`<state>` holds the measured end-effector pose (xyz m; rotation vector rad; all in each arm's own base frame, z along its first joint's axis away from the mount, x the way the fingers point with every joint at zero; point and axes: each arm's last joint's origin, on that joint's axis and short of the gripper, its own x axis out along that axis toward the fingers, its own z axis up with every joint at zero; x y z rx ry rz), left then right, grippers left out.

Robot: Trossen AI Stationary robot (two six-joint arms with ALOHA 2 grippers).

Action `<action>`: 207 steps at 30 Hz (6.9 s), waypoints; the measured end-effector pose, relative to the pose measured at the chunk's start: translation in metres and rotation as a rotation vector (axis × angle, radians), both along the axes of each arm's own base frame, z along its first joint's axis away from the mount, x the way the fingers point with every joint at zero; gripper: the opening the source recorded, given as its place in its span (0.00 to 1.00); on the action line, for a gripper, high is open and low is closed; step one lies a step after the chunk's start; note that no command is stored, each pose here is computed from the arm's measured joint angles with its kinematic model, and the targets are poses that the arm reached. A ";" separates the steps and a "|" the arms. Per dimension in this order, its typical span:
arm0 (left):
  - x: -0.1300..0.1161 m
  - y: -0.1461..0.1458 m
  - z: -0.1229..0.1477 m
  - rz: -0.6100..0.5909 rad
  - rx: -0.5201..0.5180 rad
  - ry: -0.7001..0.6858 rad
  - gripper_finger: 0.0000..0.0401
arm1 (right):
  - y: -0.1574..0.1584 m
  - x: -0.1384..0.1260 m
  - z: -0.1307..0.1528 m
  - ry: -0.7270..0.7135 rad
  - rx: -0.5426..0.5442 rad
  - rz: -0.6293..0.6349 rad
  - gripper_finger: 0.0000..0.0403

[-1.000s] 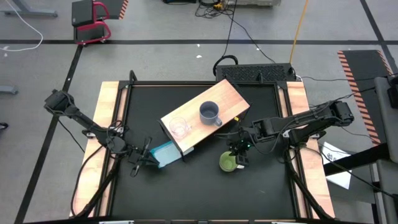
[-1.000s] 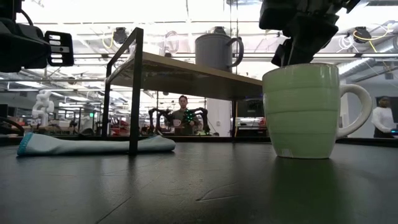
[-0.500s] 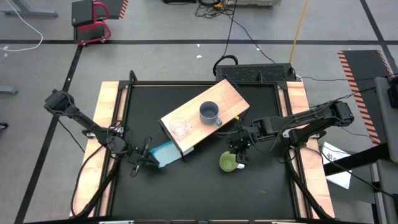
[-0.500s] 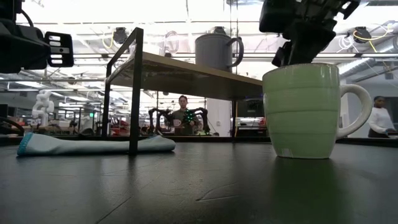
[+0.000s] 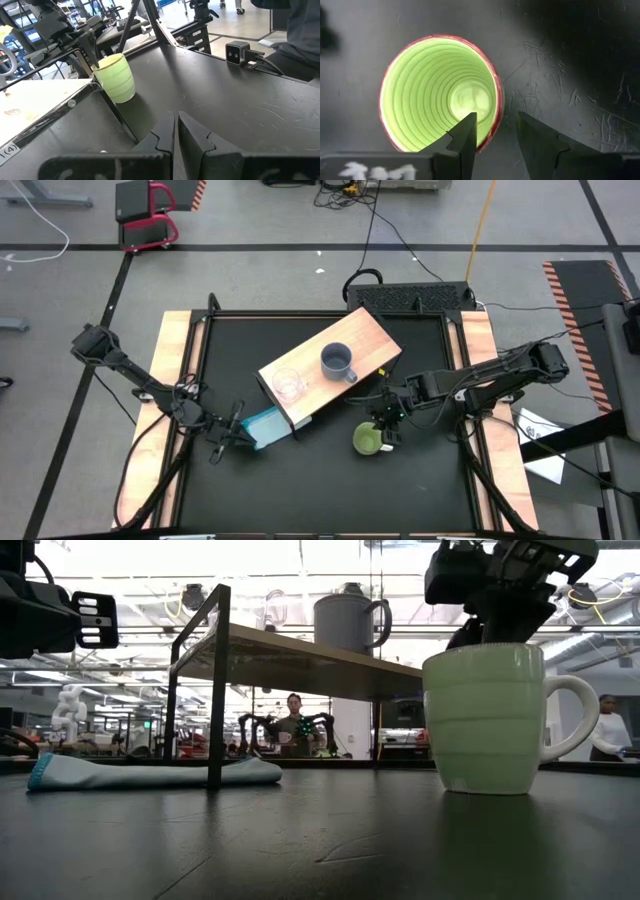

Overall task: Stack small to large cups/mugs on shelf
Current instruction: Put the green mug on the shelf

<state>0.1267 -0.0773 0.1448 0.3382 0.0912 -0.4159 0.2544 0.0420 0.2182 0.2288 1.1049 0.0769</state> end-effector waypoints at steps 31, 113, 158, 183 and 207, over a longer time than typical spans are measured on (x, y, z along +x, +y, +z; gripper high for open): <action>0.000 0.000 0.000 0.001 -0.008 0.003 0.06 | 0.000 -0.001 0.013 -0.105 -0.025 0.045 0.01; 0.000 0.000 -0.002 0.003 -0.009 0.021 0.06 | -0.004 -0.107 0.051 -0.826 -0.111 0.067 0.00; -0.001 0.001 -0.006 -0.006 0.065 0.039 0.06 | -0.128 -0.066 0.199 -0.599 -0.302 -0.466 0.00; -0.001 0.001 -0.008 -0.013 0.109 0.050 0.06 | -0.190 -0.039 0.180 -0.254 -0.211 -0.636 0.00; -0.001 0.001 -0.009 -0.014 0.113 0.049 0.06 | -0.200 -0.023 0.149 -0.057 -0.118 -0.685 0.00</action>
